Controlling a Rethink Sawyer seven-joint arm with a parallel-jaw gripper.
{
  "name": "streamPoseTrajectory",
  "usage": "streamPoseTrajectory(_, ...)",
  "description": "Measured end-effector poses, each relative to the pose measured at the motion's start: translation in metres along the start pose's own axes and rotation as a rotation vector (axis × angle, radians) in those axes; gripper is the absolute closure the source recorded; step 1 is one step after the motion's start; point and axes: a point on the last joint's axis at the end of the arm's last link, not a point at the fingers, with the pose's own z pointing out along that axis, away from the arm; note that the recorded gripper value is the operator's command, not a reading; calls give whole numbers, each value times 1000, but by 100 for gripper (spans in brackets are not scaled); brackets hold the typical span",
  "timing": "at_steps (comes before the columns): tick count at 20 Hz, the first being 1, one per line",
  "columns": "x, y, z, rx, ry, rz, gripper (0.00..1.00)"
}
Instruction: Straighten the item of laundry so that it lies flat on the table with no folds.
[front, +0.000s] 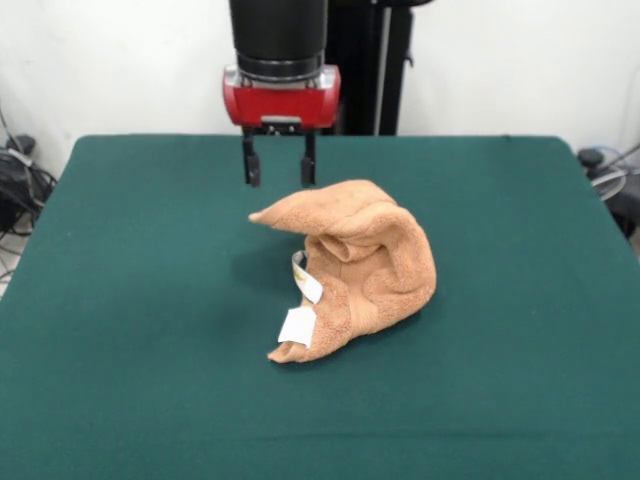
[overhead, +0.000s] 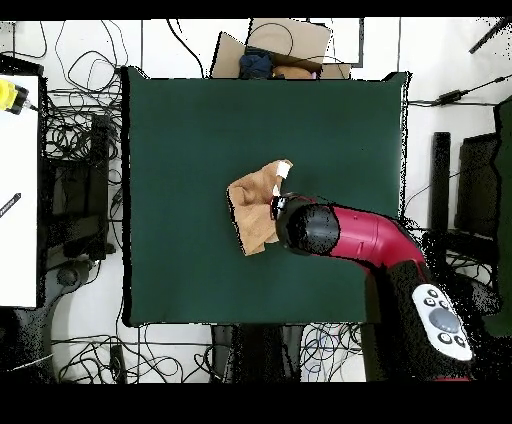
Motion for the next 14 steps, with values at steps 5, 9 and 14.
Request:
streamPoseTrajectory(5, 2, -8, -11, 27, 31, 5, 0)
streamPoseTrajectory(9, 3, -14, -14, 53, 45, 10, 0)
streamPoseTrajectory(14, 3, -22, -12, 76, 49, 19, 0)
